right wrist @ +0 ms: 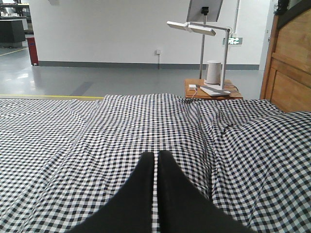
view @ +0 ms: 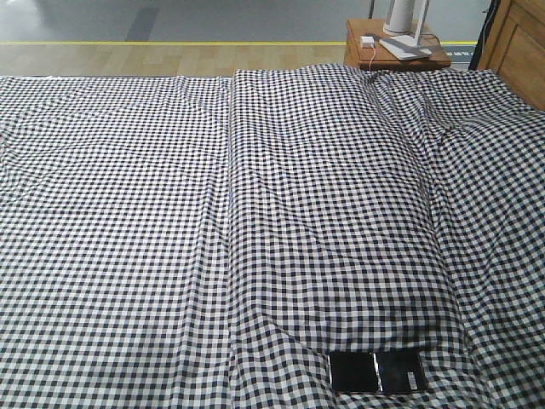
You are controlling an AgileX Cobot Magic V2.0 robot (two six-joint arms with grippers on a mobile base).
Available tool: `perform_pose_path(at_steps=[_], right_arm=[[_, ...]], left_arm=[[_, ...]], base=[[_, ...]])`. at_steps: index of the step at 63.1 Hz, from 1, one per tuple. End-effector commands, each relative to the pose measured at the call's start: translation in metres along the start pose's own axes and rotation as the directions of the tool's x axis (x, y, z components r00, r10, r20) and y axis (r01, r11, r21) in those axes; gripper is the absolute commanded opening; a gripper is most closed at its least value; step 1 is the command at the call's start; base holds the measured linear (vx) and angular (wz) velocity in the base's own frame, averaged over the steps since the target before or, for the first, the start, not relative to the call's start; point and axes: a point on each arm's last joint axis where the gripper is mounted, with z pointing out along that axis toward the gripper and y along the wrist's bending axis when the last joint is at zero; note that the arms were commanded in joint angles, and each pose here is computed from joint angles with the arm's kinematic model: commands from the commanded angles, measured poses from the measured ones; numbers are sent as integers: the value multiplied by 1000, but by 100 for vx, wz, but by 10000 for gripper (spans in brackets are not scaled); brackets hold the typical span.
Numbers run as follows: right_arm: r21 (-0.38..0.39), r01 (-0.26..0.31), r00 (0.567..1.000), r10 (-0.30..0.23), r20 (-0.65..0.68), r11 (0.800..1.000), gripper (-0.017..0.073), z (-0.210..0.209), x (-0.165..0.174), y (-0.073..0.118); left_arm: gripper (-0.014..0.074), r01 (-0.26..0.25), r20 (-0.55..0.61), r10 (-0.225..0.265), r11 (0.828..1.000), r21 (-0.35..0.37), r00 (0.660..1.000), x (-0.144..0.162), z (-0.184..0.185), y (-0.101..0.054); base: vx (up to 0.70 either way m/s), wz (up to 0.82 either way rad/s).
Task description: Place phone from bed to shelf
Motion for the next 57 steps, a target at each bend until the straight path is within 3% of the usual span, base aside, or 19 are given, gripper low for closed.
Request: perform_pose_path(at_steps=[1,57], right_arm=[[15,21,997,-22,75,1000,-4,-1,-4,-1],[15,21,997,-22,75,1000,-4,-1,-4,-1]], left_arm=[[1,9,71,-9,1000,-3,997,-4,0,0],[1,9,71,-9,1000,-3,997,-4,0,0]], base=[[0,0],[0,0]])
